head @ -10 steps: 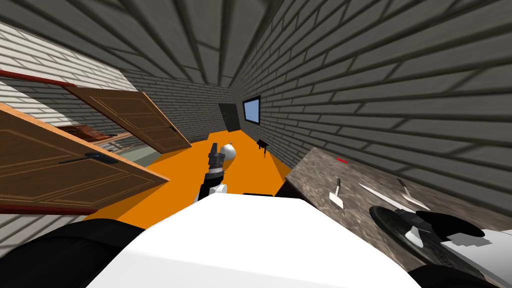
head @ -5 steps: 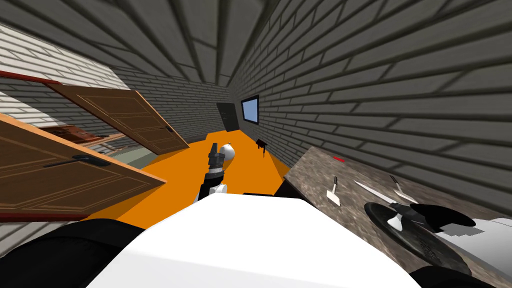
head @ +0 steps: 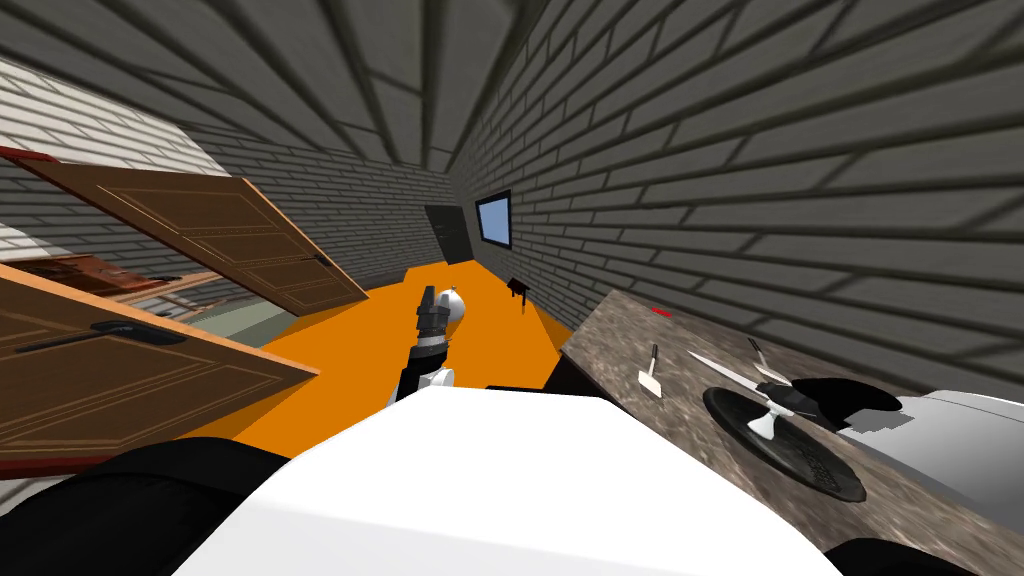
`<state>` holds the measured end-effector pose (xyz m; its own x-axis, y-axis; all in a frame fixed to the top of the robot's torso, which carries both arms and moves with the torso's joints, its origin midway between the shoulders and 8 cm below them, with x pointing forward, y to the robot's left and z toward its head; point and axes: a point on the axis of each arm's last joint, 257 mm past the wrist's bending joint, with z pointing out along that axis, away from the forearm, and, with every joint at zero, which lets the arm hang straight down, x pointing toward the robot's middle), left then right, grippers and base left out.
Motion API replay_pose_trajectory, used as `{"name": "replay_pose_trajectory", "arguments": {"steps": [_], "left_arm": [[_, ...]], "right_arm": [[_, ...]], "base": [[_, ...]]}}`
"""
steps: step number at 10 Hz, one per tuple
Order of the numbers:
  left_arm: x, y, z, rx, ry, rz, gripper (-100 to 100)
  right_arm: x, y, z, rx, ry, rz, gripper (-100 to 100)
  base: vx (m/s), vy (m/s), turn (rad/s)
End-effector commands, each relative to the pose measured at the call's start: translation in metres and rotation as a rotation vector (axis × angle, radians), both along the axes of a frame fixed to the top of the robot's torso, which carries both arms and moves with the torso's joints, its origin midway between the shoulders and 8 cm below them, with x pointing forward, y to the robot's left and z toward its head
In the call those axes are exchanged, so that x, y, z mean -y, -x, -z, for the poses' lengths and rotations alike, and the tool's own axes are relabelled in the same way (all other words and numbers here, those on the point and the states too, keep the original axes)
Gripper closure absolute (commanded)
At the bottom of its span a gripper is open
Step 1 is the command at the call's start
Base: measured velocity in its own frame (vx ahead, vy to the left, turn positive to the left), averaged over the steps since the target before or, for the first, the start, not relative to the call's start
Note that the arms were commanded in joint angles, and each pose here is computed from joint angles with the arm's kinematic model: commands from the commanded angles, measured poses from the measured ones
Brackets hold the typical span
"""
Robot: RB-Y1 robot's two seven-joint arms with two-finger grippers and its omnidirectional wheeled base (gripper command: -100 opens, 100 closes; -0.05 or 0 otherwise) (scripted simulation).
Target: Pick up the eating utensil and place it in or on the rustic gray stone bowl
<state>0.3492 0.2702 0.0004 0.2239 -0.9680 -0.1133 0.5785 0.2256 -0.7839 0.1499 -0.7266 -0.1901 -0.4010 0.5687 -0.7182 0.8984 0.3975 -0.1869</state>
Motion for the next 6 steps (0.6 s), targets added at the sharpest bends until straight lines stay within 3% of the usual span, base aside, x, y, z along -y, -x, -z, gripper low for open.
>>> {"name": "replay_pose_trajectory", "arguments": {"steps": [1, 2, 3, 4, 6], "left_arm": [[0.0, 0.0, 0.0, 0.0, 0.0, 0.0, 0], [0.0, 0.0, 0.0, 0.0, 0.0, 0.0, 0], [0.0, 0.0, 0.0, 0.0, 0.0, 0.0, 0], [0.0, 0.0, 0.0, 0.0, 0.0, 0.0, 0], [0.0, 0.0, 0.0, 0.0, 0.0, 0.0, 0]], "right_arm": [[-0.0093, -0.012, -0.0073, -0.003, -0.002, -0.016, -100], [-0.0153, -0.0193, -0.0113, -0.005, -0.004, -0.027, -100], [-0.0104, -0.0132, -0.0096, -0.003, -0.003, -0.021, -100], [-0.0109, -0.0136, -0.0102, -0.004, -0.003, -0.021, 0], [-0.0108, -0.0135, -0.0101, -0.004, -0.003, -0.021, 0]], "base": [[-0.017, -0.033, -0.091], [-0.017, -0.031, -0.079], [-0.007, -0.013, -0.01], [0.0, 0.0, 0.0], [0.0, 0.0, 0.0]]}}
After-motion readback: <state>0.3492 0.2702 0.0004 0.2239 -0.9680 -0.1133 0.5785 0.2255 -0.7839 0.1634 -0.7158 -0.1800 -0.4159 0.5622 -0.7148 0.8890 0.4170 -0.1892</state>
